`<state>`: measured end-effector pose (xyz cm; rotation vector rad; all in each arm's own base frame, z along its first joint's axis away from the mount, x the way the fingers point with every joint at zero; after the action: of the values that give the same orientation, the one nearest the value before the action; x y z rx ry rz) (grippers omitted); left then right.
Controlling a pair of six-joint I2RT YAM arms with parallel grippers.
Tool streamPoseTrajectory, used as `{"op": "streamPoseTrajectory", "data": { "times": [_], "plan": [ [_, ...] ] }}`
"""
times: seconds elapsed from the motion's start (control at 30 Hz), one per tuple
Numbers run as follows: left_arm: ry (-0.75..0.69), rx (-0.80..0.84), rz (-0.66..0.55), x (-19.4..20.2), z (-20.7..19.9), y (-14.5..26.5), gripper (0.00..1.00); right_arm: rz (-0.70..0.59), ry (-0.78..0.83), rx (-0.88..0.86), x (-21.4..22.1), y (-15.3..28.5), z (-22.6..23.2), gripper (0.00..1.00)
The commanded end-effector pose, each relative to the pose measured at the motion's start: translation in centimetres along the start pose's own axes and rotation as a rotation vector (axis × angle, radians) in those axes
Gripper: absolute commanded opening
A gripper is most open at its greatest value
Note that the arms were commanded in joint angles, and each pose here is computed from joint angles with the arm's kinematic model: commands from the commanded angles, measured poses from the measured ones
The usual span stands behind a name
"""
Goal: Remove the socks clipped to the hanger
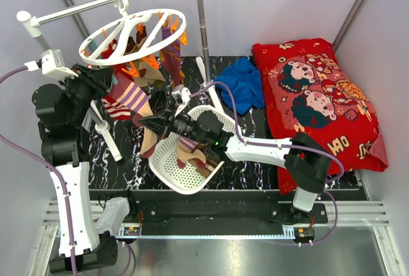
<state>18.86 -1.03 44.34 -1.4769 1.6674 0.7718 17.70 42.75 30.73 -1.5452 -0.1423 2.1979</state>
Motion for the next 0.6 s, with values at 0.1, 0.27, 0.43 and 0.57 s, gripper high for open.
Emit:
{"op": "streamPoseTrajectory", "data": {
  "times": [0.1,0.27,0.43,0.57],
  "plan": [
    [-0.029,0.051,-0.054,-1.2,-1.0,0.3,0.08,-0.044,-0.007,-0.001,-2.0,1.1,1.1,0.00],
    [-0.034,0.046,-0.049,-1.0,-0.8,0.3,0.06,0.000,0.029,0.160,-1.8,4.1,0.1,0.00],
    [-0.038,0.064,-0.037,-0.9,-0.9,0.3,0.10,0.112,0.066,0.327,-1.1,6.8,-0.9,0.08],
    [-0.049,0.063,-0.043,-1.0,-0.9,0.4,0.15,0.168,0.033,0.471,1.1,9.3,-2.3,0.18]
  ]
}}
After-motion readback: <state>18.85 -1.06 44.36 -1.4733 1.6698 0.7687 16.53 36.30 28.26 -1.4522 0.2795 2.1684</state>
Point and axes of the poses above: each gripper's point midway between its finger pads, its own y axis back along the fingers, its own z axis along the line the jaws close on, x = y × z, the point moved 10 cm from there along y, back along the fingers, and after that the axes turned 1 degree about y, right-handed, at the moved point
